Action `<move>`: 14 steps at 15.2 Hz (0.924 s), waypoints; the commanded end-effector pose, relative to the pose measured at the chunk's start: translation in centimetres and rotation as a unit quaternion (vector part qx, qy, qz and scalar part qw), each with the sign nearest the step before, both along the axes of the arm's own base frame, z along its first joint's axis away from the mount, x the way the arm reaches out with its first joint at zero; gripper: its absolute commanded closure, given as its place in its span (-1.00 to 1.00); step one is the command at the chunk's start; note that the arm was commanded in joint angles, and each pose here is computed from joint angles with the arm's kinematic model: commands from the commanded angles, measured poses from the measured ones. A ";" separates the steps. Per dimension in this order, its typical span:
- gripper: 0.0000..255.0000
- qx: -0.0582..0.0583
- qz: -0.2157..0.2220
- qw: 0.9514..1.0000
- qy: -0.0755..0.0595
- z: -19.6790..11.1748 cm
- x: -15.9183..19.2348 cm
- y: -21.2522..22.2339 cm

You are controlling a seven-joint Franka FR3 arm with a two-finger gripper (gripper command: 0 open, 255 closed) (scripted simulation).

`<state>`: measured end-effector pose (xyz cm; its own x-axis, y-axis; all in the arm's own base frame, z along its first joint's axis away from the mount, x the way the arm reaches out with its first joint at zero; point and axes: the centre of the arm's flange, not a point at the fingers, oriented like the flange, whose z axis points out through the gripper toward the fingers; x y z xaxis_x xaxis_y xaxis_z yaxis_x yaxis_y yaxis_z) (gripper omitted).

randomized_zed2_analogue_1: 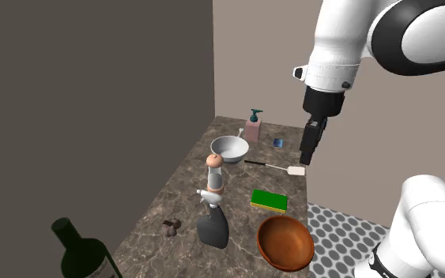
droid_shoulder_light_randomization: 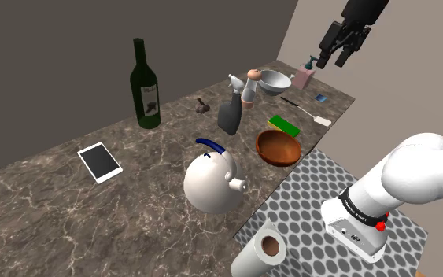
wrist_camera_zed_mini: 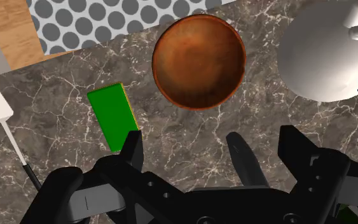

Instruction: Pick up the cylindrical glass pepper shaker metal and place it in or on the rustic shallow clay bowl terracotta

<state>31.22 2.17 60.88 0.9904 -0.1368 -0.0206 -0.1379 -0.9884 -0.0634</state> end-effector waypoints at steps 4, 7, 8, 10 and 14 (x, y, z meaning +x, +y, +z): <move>-1.00 0.005 -0.004 1.000 -0.004 -2.0 3.1 -1.4; -1.00 0.010 -0.009 1.000 -0.008 -3.9 6.1 -2.9; -1.00 0.012 -0.010 1.000 -0.010 -4.5 7.2 -3.3; -1.00 0.015 -0.013 1.000 -0.012 -5.8 9.2 -4.3; -1.00 0.022 -0.019 0.999 -0.018 -8.4 13.3 -6.2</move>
